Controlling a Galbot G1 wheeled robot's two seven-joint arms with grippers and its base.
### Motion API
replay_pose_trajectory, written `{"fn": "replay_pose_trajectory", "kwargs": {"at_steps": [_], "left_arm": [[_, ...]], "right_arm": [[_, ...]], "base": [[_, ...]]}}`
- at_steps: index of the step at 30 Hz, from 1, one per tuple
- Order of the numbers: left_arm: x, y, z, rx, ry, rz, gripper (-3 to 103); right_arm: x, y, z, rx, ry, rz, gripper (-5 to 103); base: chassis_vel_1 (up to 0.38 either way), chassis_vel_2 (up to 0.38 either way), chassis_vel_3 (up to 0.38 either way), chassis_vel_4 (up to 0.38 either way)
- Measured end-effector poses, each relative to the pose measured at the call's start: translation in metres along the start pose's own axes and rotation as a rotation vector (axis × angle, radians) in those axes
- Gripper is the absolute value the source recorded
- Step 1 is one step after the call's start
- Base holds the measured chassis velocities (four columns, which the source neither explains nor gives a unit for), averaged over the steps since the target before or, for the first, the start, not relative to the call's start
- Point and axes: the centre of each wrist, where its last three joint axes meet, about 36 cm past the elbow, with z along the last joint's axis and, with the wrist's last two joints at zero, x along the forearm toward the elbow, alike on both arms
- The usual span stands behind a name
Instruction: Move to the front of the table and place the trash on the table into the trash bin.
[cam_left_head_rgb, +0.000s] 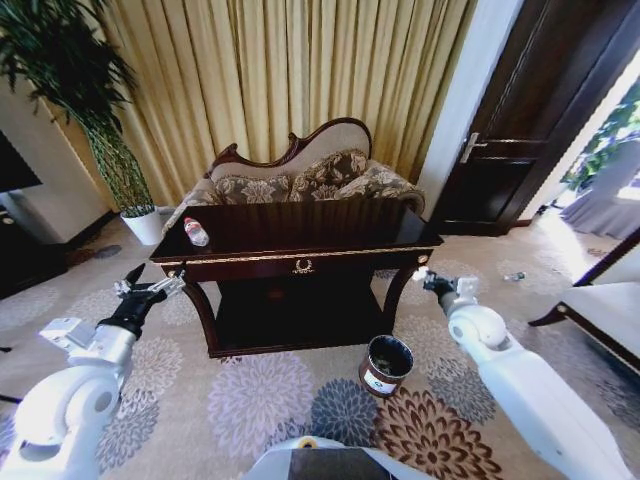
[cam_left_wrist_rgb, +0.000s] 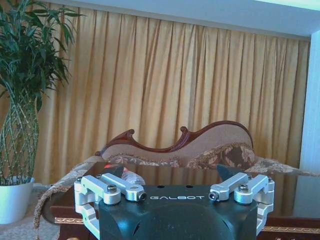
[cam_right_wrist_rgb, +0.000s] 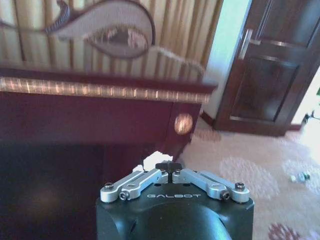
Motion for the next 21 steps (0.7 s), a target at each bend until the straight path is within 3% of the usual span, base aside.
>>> {"fn": "replay_pose_trajectory", "kwargs": {"at_steps": [11, 21], "left_arm": [[0.002, 0.005, 0.003, 0.0, -0.004, -0.015, 100], [0.006, 0.016, 0.005, -0.008, -0.007, -0.041, 100]], "right_arm": [[-0.031, 0.039, 0.075, 0.069, 0.152, -0.013, 0], [-0.048, 0.05, 0.128, 0.159, 0.216, 0.002, 0]], "base": [[0.0, 0.0, 0.0, 0.0], [0.0, 0.0, 0.0, 0.0]]}}
